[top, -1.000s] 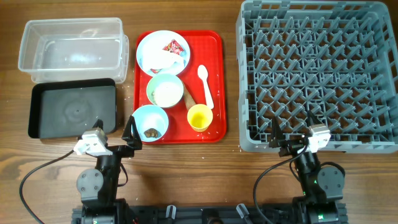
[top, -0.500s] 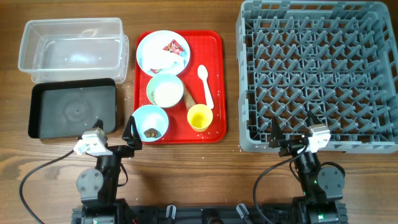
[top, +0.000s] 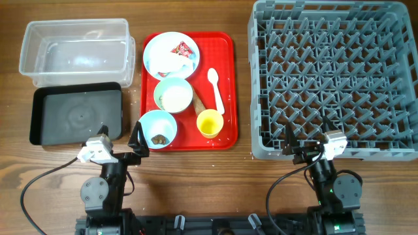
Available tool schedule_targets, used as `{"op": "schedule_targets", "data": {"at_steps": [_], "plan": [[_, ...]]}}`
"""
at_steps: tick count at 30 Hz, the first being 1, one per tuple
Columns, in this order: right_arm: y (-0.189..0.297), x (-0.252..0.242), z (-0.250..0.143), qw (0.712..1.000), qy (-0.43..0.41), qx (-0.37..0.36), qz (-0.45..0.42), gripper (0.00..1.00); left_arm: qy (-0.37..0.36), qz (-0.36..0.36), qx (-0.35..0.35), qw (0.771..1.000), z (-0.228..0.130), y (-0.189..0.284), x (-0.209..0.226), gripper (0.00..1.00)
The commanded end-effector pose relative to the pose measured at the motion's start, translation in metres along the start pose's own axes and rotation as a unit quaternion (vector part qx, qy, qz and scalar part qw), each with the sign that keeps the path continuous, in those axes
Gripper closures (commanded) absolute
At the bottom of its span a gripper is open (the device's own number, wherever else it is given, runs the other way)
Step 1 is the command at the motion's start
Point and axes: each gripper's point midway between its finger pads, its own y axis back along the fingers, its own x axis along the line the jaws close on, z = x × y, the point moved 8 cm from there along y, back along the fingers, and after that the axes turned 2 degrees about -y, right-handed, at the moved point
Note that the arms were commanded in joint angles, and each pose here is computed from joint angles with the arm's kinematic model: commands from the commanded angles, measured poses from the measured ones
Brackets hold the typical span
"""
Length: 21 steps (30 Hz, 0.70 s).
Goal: Sort waste into correct bins and load items into the dishwasher rack
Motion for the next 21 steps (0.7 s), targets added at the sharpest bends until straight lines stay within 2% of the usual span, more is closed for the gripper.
{"op": "schedule_targets", "data": {"at_steps": [1,4,7,9,11,13,16,18,21], "plan": [[0.000,0.000,0.000,1.000,0.005,-0.003,0.003,0.00,-0.001,-0.001,0.000,1.000,-0.002,0.000,0.000,0.00],[0.000,0.000,0.001,1.000,0.005,-0.003,0.002,0.00,-0.002,-0.002,-0.005,1.000,0.000,0.000,0.000,0.00],[0.001,-0.002,0.012,0.999,-0.008,-0.037,-0.010,0.00,-0.007,0.003,-0.051,0.999,0.014,0.001,-0.001,0.00],[0.003,0.006,0.031,0.995,0.001,-0.095,0.027,0.00,-0.014,-0.023,-0.133,0.991,0.041,0.006,-0.011,0.00],[0.015,0.014,0.069,0.982,0.020,-0.182,0.051,0.00,-0.022,-0.050,-0.222,0.974,0.070,0.017,-0.021,0.00],[0.025,0.018,0.100,0.972,0.061,-0.221,0.047,0.00,-0.025,-0.061,-0.248,0.966,0.094,0.025,-0.030,0.00],[0.038,0.025,0.154,0.961,0.124,-0.245,0.033,0.00,-0.043,-0.071,-0.251,0.965,0.137,0.026,-0.046,0.00],[0.033,0.027,0.181,0.966,0.130,-0.223,0.031,0.00,-0.080,-0.096,-0.232,0.965,0.167,0.015,-0.062,0.00],[0.011,0.029,0.219,0.978,0.131,-0.160,0.030,0.00,-0.090,-0.111,-0.150,0.978,0.211,-0.026,-0.079,0.00]]}}
